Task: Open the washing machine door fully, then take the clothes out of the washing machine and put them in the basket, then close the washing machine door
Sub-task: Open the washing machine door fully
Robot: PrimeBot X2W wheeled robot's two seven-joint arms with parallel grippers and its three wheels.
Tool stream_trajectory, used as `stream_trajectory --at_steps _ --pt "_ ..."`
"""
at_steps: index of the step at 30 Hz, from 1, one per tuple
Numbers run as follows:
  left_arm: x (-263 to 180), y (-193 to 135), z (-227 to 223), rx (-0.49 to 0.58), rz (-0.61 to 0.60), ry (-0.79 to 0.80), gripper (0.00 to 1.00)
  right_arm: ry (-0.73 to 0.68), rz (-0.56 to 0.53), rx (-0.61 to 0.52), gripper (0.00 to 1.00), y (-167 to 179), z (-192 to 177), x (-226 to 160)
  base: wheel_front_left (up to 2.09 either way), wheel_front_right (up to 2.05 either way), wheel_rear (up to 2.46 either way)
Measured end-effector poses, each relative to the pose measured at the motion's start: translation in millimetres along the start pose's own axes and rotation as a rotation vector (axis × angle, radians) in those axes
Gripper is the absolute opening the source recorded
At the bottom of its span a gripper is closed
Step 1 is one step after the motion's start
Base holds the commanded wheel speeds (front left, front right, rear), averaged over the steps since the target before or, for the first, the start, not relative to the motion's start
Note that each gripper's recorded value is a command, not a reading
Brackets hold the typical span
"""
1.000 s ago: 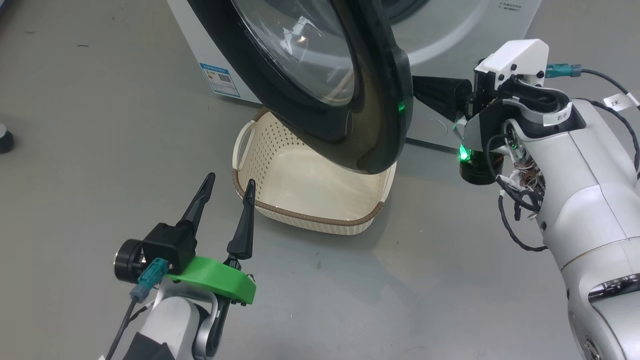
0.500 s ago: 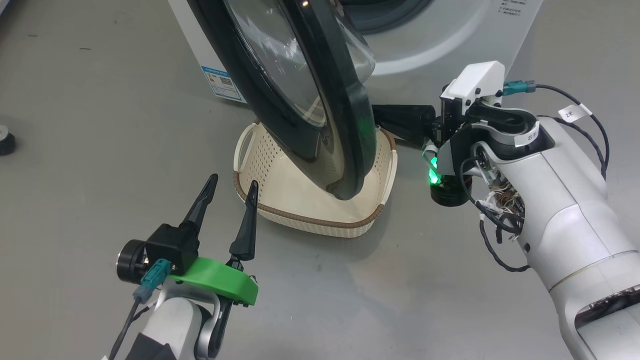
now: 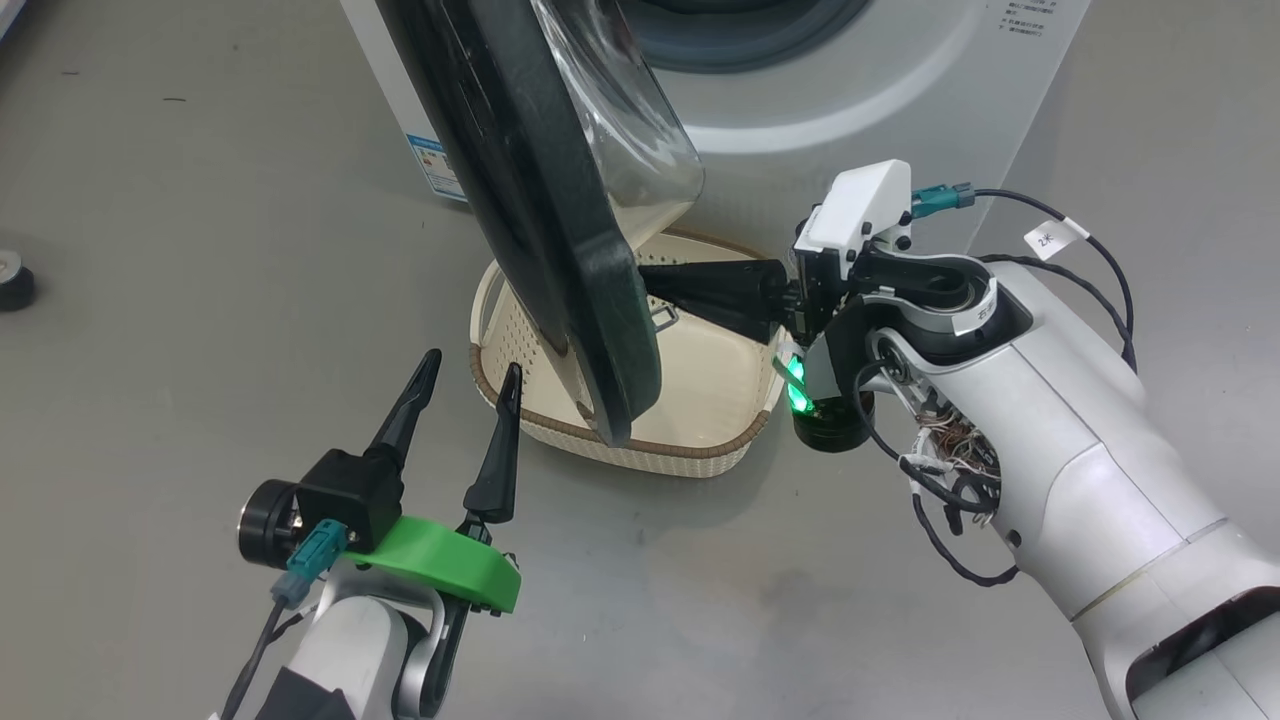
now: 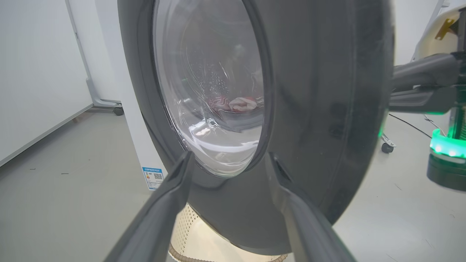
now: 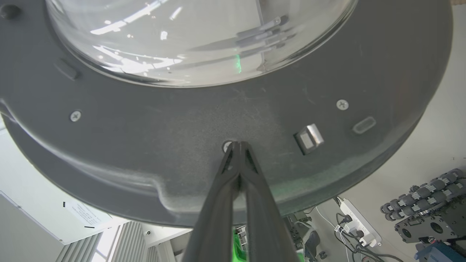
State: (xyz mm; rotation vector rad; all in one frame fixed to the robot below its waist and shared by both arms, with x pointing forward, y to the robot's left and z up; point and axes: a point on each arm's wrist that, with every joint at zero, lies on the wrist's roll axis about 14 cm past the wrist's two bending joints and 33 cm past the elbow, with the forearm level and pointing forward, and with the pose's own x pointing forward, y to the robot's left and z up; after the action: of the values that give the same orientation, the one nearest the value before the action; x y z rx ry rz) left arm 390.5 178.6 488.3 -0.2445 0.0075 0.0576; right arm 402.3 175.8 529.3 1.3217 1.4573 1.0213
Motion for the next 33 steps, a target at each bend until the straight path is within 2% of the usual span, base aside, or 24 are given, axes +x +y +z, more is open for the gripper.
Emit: stream_trajectory --at_steps 9,15,21,24,28,31,32,33 --pt "0.9 2.7 2.1 0.0 0.013 -0.007 1.0 -0.056 0.006 -0.014 0.0 3.0 0.8 4.7 0.0 0.0 0.0" --pt "0.5 1.3 8.1 -0.002 0.009 -0.025 1.0 -0.189 -0.006 -0.118 0.0 7.9 16.2 -3.1 0.0 0.0 0.0" --pt "-3.2 -5.3 14.7 -0.005 -0.009 -0.045 1.0 -0.372 -0.109 -0.425 0.0 4.3 40.8 -32.7 0.0 0.0 0.0" --pt "-8.8 -7.5 12.6 -0.012 -0.013 -0.04 1.0 -0.47 -0.123 -0.497 0.0 3.3 51.3 -55.2 0.0 0.0 0.0" --pt "-15.2 -11.3 16.4 -0.01 -0.019 -0.054 1.0 -0.595 -0.227 -0.676 0.0 -15.7 57.1 -92.4 0.0 0.0 0.0" --pt "-18.5 -11.6 18.7 -0.005 -0.016 -0.063 1.0 -0.66 -0.302 -0.843 0.0 -15.7 59.4 -114.1 0.0 0.0 0.0" --pt "-18.5 -11.6 18.7 -0.005 -0.016 -0.063 1.0 -0.66 -0.302 -0.843 0.0 -15.7 59.4 -114.1 0.0 0.0 0.0" --pt "-19.5 -12.5 18.5 -0.003 -0.018 -0.064 1.0 -0.673 -0.33 -0.912 0.0 -14.8 59.1 -120.3 0.0 0.0 0.0"
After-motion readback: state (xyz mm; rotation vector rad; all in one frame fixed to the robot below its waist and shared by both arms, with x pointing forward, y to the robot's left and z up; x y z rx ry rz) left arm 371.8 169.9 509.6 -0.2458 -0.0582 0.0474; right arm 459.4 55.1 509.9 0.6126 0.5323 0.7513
